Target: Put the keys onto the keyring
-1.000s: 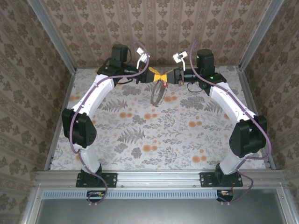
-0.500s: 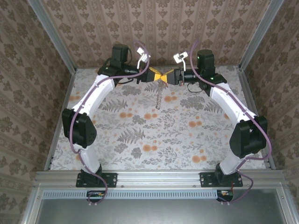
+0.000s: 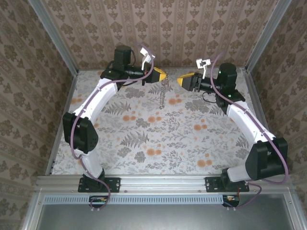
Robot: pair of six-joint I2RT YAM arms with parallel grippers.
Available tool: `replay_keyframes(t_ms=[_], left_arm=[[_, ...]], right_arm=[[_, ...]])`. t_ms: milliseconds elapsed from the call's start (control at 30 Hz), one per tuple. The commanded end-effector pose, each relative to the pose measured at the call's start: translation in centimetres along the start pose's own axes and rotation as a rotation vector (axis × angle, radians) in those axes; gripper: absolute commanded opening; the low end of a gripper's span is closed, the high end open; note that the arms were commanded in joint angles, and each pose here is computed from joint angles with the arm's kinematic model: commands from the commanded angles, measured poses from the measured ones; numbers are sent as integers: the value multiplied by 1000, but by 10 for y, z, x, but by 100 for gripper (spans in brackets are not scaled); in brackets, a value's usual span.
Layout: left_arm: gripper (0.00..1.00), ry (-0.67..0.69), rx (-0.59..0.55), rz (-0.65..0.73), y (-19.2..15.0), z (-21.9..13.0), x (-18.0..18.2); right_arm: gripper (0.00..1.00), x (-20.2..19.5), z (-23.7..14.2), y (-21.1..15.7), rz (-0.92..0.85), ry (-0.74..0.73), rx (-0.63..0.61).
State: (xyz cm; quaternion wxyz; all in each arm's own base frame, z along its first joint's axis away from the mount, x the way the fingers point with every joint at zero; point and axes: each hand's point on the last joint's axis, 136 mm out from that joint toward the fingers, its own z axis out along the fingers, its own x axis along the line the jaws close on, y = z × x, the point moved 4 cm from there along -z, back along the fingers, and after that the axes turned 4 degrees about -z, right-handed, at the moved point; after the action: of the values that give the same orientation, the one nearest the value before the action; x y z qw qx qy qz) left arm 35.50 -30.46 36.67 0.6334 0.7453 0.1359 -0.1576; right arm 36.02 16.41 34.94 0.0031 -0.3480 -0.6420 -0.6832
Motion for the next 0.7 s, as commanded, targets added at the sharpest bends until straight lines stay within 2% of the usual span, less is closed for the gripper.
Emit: replay_keyframes(t_ms=[0,267,667], left_arm=[[0,26,-46,52,20,-8,-18],[0,72,-79,16,24,-9,-13],[0,47,-84,15,25,-8,-14]], right_arm=[[57,3,-1,6,-49,-107,-109],[58,1,28,-30,-140,-277,-87],[60,-9,44,-26,-180,-322,-78]])
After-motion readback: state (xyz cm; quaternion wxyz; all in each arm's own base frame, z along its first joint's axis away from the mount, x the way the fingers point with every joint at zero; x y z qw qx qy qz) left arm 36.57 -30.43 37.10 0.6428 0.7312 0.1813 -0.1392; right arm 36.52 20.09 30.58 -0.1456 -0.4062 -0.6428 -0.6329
